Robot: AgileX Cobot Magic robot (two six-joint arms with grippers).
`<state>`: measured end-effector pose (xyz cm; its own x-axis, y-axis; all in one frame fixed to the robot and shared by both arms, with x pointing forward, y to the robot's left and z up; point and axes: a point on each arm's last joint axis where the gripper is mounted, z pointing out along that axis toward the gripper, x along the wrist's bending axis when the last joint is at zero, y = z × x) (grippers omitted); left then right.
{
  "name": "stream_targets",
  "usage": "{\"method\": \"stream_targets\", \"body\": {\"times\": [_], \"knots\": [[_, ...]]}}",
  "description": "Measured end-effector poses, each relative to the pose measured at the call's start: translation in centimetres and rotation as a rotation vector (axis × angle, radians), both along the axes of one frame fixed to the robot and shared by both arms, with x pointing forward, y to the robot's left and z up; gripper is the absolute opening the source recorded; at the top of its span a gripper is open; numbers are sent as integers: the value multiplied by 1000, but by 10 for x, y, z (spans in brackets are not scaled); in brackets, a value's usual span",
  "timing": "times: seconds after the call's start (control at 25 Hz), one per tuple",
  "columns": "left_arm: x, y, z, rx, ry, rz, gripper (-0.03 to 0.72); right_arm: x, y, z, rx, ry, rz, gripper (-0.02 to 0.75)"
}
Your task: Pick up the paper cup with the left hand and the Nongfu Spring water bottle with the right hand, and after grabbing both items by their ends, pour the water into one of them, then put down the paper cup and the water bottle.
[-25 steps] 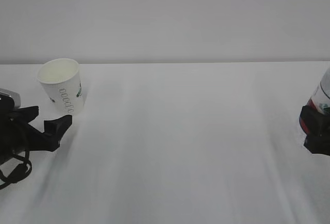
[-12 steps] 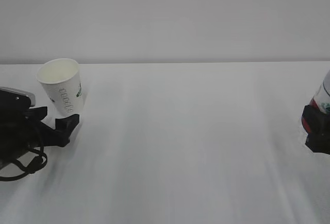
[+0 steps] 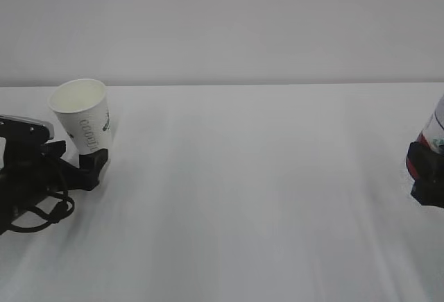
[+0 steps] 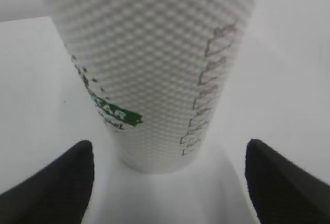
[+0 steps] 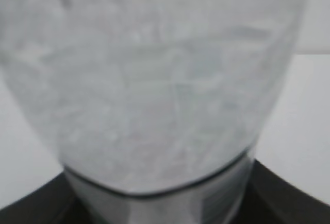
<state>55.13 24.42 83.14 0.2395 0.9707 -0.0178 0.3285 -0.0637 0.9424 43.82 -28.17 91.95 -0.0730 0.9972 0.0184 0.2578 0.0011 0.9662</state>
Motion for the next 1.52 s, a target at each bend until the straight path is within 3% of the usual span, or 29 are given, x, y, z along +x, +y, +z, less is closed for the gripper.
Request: {"method": "stream_targets", "body": {"times": [0.84, 1.08, 1.52], "knots": [[29, -4, 10, -15, -93, 4, 692, 0, 0, 0, 0, 0, 0, 449], [33, -5, -2, -12, -76, 4, 692, 0, 0, 0, 0, 0, 0, 449], [45, -7, 4, -47, -109, 12, 690, 0, 0, 0, 0, 0, 0, 449]]}}
